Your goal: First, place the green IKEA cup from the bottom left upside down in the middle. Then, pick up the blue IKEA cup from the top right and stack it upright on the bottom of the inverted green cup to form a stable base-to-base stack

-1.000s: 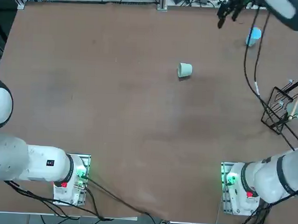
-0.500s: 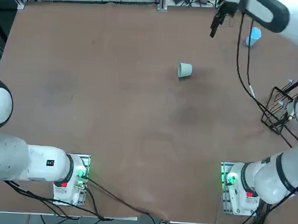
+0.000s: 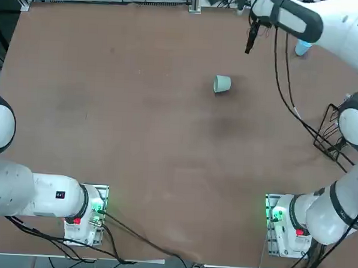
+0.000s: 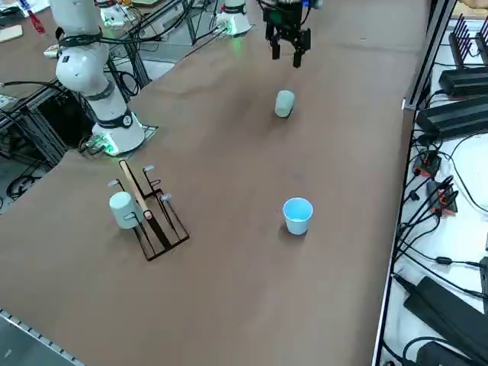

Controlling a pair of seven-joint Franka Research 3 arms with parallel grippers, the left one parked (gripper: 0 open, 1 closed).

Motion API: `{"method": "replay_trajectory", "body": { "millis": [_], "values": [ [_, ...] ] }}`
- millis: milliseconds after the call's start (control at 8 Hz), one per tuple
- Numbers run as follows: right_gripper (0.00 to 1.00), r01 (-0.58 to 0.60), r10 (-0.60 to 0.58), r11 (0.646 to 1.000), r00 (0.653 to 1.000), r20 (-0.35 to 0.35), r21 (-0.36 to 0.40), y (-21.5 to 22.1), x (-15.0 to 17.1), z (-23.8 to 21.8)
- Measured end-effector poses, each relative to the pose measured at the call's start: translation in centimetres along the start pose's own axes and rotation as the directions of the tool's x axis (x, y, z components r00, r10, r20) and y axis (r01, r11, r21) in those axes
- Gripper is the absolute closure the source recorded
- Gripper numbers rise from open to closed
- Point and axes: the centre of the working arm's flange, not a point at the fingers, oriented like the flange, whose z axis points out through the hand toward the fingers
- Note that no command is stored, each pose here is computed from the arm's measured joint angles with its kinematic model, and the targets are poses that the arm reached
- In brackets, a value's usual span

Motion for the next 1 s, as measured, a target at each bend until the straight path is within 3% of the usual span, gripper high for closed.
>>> {"method": "replay_trajectory", "body": {
  "millis": [375, 1000],
  "values": [
    [0.0, 0.168, -0.168, 0.986, 0.986, -0.023, -0.01, -0.3, 2.8, 3.8],
    [0.0, 0.258, -0.26, 0.963, 0.965, 0.019, 0.073, -1.7, 4.7, 10.0]
  ]
}}
